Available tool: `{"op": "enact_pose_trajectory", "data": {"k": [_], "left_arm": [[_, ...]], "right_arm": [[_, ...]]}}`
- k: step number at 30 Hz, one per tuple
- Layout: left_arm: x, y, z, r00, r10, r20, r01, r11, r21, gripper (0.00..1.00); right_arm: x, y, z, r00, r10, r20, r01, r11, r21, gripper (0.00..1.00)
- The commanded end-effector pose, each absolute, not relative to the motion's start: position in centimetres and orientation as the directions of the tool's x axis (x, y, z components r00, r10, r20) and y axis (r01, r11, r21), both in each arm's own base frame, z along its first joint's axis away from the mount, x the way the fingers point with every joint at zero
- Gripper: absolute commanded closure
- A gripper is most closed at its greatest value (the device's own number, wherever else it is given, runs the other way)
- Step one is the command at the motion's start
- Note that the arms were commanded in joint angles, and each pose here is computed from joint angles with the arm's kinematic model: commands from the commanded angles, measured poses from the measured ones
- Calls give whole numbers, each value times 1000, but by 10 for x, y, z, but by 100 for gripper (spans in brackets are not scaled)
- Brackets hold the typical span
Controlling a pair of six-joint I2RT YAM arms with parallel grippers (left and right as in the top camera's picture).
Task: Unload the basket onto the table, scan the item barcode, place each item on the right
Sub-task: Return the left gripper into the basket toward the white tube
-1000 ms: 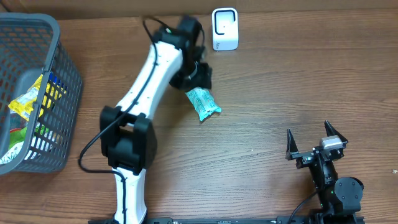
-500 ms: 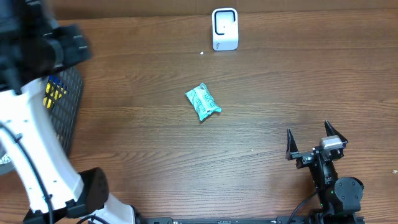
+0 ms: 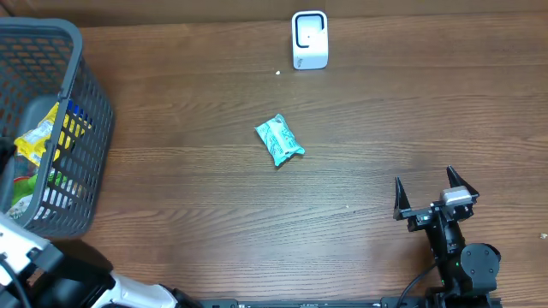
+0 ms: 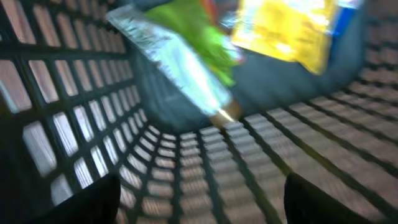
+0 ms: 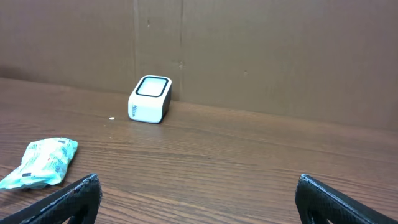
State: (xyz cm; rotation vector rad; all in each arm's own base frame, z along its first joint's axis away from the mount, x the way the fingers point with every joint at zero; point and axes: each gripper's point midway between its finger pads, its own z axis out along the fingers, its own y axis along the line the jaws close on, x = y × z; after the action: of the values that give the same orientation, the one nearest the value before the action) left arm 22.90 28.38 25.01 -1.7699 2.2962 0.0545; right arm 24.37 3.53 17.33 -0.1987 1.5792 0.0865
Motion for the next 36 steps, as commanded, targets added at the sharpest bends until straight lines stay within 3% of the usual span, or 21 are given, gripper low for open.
{"op": "enact_pose_trajectory", "data": {"k": [1, 7, 20, 25, 36], "left_arm": [[212, 291, 210, -138, -982, -126, -984, 150, -93, 25], [217, 302, 162, -103, -987, -122, -989, 115, -96, 25], [222, 305, 120, -17, -975, -223, -1000, 13, 19, 24], [227, 306, 105, 14, -970, -243, -1000, -16, 4, 22], [238, 313, 63, -3, -956, -295, -999, 17, -48, 19]], "right_arm": [[243, 37, 172, -3, -68, -998, -190, 979, -67, 0], [243, 37, 172, -3, -68, -998, -190, 979, -67, 0], [243, 37, 172, -3, -68, -998, -190, 979, -67, 0], [243, 37, 172, -3, -68, -998, -190, 979, -67, 0], [243, 37, 172, -2, -68, -998, -190, 979, -67, 0]]}}
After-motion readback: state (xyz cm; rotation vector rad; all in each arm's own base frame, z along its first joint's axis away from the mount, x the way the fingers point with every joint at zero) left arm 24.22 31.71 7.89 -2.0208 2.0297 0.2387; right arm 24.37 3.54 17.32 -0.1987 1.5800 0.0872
